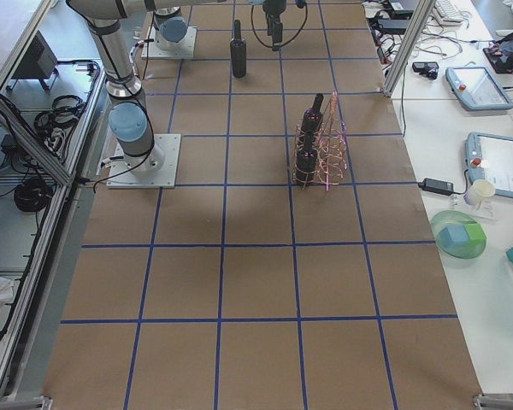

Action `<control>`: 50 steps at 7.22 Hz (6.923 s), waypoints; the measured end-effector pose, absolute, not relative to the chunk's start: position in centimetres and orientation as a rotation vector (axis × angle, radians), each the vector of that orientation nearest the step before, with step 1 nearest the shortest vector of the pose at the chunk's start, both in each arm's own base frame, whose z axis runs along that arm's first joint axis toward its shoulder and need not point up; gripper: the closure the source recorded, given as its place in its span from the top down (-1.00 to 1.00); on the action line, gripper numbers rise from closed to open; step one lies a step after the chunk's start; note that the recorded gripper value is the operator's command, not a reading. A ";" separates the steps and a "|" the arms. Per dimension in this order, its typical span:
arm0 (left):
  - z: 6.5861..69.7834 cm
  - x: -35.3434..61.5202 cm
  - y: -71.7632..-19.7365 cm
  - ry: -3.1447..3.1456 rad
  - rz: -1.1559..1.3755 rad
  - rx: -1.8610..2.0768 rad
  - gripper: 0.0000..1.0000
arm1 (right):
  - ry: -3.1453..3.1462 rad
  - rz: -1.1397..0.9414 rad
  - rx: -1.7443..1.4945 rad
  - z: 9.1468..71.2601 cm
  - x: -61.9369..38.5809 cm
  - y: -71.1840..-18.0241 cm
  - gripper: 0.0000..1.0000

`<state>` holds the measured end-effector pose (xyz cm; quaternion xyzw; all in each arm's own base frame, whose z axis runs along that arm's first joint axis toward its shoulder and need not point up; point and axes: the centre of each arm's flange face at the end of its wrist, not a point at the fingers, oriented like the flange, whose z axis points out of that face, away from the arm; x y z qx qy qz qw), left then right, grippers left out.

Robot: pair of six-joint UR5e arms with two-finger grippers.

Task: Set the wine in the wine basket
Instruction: 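Lower the right gripper over the upright bottle and grasp its neck, then lift the bottle off the table with the right gripper, then carry the bottle with the right gripper over the copper wire basket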

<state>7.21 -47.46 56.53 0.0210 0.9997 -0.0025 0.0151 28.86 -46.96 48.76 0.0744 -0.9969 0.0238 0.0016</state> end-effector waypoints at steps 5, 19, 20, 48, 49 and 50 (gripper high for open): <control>56.1 8.6 -47.0 3.093 0.025 0.025 0.75 | -3.214 0.109 0.071 48.8 42.0 -42.5 1.00; 56.1 8.5 -46.8 3.098 0.032 0.027 0.76 | -3.123 -0.098 -0.267 37.7 50.3 -39.0 0.73; 56.1 8.5 -46.8 3.098 0.032 0.026 0.76 | -3.125 -0.095 -0.272 37.7 50.3 -39.0 0.51; 55.8 8.2 -46.8 3.114 0.033 0.025 0.81 | -3.221 -0.204 -0.122 43.3 38.9 -45.8 -1.00; 55.9 7.9 -46.8 3.120 0.028 0.024 0.83 | -3.225 -0.195 -0.063 45.5 33.9 -47.4 -1.00; 56.0 7.1 -47.0 3.132 0.020 0.037 0.88 | -3.218 -0.168 0.013 47.1 28.8 -49.2 -1.00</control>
